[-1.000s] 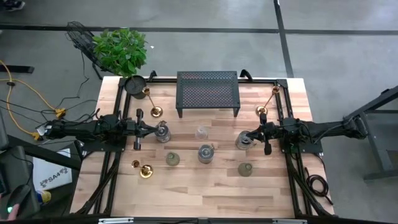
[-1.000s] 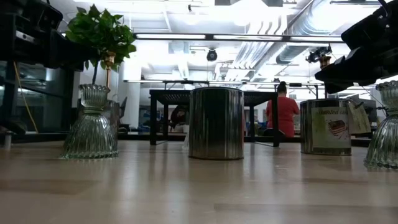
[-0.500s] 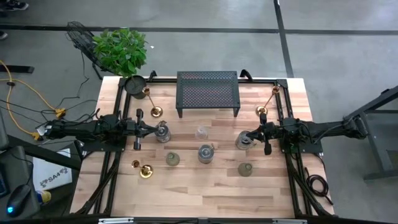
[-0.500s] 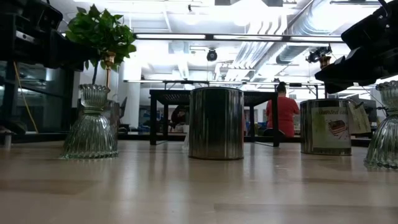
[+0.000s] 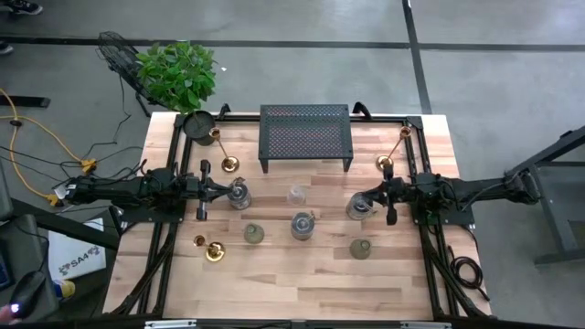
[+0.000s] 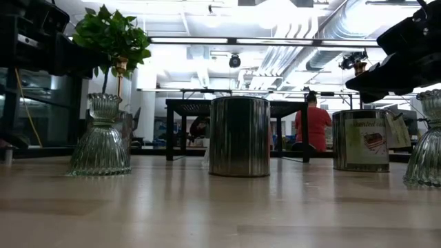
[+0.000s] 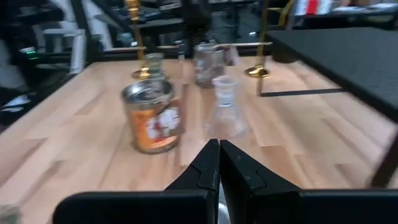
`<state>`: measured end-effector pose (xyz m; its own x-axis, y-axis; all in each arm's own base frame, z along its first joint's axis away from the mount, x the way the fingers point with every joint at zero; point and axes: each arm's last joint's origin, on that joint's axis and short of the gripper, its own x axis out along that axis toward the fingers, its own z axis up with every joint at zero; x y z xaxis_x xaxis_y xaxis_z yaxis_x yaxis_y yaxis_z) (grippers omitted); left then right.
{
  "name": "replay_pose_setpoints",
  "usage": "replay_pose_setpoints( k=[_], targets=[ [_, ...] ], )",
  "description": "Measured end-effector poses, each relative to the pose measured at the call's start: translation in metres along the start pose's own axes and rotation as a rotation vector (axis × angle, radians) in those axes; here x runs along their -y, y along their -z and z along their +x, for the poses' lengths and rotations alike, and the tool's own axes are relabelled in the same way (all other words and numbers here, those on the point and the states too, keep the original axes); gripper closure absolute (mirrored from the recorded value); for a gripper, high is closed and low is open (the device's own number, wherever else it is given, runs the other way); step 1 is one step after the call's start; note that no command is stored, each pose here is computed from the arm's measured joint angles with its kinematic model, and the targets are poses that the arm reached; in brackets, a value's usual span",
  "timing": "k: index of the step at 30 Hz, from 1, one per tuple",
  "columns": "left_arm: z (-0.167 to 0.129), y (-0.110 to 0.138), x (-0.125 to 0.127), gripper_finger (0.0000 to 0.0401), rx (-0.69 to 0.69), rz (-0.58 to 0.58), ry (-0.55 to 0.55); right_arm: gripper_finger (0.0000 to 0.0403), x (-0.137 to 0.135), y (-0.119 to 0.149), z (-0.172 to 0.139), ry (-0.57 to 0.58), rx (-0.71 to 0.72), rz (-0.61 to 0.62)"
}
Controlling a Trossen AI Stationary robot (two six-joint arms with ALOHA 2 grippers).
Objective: Pick & Place candle stick holders
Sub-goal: Put the top right gold candle holder on the shelf
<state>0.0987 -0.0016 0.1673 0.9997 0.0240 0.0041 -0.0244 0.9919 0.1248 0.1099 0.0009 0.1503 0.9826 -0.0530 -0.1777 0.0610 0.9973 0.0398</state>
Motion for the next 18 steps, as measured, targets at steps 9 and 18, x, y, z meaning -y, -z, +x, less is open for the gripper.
replay_pose_setpoints(
  k=[9,18],
  targets=[
    [0.0,0.0,0.0,0.0401,0.0,0.0,0.0,0.04,0.0011,-0.0013,0.0,0.041,0.016,0.037],
    [0.0,0.0,0.0,0.0401,0.0,0.0,0.0,0.04,-0.0003,-0.0005,0.0,-0.01,0.003,0.463]
  ],
)
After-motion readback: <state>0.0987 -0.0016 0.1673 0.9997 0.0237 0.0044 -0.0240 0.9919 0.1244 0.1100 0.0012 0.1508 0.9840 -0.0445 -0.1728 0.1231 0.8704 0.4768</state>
